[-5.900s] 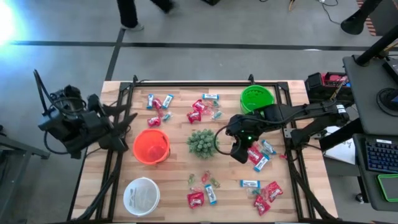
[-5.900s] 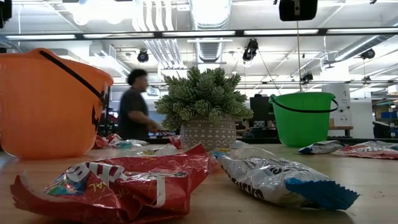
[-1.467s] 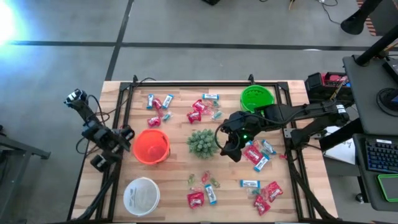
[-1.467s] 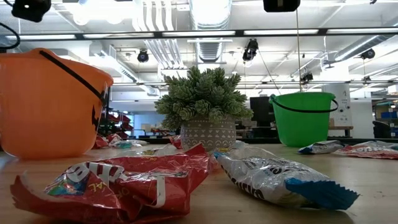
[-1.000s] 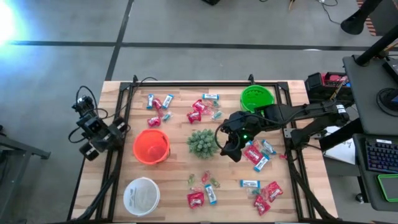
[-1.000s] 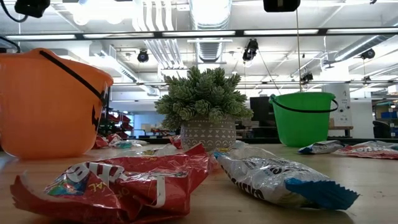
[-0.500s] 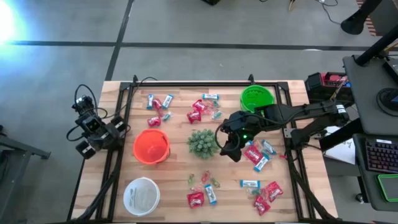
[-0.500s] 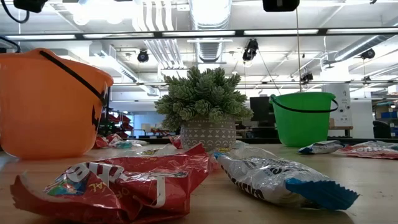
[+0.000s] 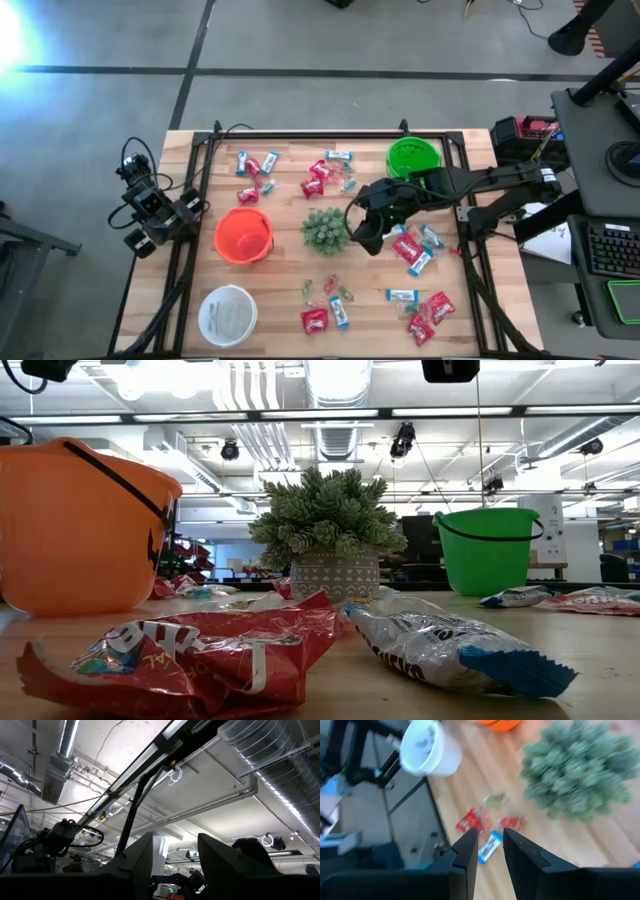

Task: Sort candy
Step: Put the red candy into the green bucket

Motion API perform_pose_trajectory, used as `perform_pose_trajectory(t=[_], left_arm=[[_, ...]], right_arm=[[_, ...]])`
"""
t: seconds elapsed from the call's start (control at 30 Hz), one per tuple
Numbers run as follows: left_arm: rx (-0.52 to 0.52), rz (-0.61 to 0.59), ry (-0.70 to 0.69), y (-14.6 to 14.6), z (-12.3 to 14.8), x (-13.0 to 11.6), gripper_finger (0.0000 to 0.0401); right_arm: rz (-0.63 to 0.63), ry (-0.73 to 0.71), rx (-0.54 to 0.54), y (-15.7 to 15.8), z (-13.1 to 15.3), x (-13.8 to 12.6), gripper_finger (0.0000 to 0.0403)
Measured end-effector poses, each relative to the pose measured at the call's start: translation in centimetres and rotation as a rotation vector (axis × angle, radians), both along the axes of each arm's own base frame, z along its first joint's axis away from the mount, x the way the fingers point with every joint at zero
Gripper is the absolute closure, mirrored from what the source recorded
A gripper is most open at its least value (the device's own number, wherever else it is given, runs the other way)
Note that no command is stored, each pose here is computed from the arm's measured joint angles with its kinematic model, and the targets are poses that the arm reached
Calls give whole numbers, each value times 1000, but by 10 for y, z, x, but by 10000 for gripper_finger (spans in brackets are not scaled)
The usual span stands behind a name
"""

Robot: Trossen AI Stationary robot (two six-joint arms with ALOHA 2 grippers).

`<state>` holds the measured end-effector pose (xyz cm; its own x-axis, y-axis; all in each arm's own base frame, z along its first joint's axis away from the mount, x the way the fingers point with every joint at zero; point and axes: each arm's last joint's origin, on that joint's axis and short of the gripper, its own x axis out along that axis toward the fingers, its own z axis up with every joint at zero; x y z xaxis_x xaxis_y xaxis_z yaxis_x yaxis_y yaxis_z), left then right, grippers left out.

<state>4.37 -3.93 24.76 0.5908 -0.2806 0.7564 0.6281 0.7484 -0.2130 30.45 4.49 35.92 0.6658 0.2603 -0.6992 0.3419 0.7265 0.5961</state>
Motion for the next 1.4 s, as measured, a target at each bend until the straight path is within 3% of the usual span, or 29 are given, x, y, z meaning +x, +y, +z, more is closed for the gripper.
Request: perform_pose_trajectory(t=[0.37,0.7,0.9,1.07,1.4], left_arm=[[-1,0,0,0,0,0,262],[0,0,0,0,0,0,262],[-1,0,0,0,0,0,262],[0,0,0,0,0,0,262],[2,0,2,0,0,0,262]], right_arm=[[-257,-3,-100,-8,0,0,319],[-289,-82,-151,-11,9,-1,319],[-295,-126,-240,-13,12,0,312],[-343,-127,-229,-15,12,0,312],[-294,-152,-272,-15,14,2,309]])
